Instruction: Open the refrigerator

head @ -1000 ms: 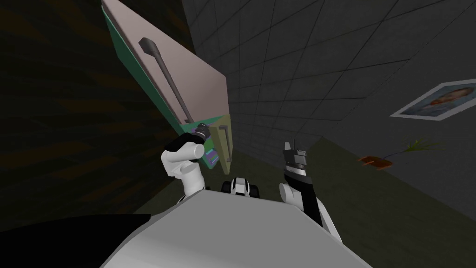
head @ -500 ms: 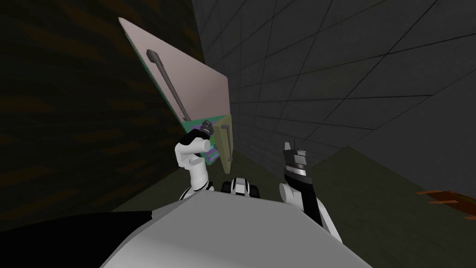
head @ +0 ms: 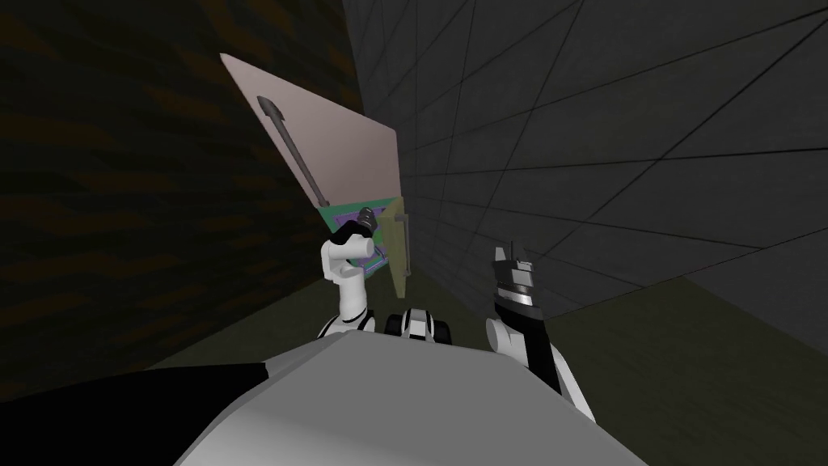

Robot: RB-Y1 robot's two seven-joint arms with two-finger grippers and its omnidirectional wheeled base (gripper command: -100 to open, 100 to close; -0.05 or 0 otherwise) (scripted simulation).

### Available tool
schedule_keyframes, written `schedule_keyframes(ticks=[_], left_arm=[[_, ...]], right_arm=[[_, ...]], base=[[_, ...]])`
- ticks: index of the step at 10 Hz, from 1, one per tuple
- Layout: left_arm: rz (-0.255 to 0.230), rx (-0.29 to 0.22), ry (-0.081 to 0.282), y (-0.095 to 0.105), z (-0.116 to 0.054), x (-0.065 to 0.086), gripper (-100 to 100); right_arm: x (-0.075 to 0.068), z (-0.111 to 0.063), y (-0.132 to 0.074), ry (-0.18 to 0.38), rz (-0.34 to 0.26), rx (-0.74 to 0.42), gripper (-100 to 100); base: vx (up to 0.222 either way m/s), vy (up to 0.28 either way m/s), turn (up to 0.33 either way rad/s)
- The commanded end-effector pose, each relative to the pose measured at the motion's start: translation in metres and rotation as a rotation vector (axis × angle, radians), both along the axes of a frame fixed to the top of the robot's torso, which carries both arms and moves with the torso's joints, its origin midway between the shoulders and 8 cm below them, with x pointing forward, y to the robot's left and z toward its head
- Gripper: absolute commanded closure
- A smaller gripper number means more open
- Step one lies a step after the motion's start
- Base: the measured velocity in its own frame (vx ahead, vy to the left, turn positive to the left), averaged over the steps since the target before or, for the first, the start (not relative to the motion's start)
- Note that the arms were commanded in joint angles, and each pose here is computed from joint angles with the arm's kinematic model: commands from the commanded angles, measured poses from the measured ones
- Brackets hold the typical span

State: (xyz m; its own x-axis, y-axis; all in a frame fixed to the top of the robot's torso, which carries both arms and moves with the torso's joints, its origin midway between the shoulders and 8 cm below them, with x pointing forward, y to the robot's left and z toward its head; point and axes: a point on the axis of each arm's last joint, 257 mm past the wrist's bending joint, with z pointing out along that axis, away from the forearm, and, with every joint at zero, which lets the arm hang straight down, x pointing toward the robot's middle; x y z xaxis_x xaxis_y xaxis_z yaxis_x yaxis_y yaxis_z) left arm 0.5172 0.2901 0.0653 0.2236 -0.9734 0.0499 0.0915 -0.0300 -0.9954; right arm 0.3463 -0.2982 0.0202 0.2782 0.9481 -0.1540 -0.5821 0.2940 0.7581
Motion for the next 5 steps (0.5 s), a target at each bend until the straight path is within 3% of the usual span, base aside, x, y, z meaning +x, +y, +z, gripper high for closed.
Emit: schedule_keyframes(ticks=[1, 2, 3, 4, 5], left_arm=[[-0.013, 0.013, -0.024, -0.019, 0.011, 0.021, 100], [-0.014, 0.013, -0.021, -0.019, 0.01, 0.021, 100], [-0.013, 0.012, -0.021, -0.018, 0.009, 0.019, 100], [-0.003, 0.047, -0.023, -0.011, 0.012, 0.02, -100], [0.003, 0.072, -0.022, -0.007, 0.013, 0.022, -100]], right_arm=[[0.0, 0.0, 0.0, 0.0, 0.0, 0.0, 0], [0.0, 0.0, 0.0, 0.0, 0.0, 0.0, 0], [0.0, 0.0, 0.0, 0.0, 0.0, 0.0, 0], [0.0, 0.0, 0.0, 0.0, 0.0, -0.001, 0], [0.0, 0.0, 0.0, 0.0, 0.0, -0.001, 0]], base=[[-0.03, -0.408, 0.422], [-0.02, -0.293, 0.157], [-0.005, -0.114, 0.008], [-0.004, -0.024, -0.03], [0.0, 0.015, -0.031]])
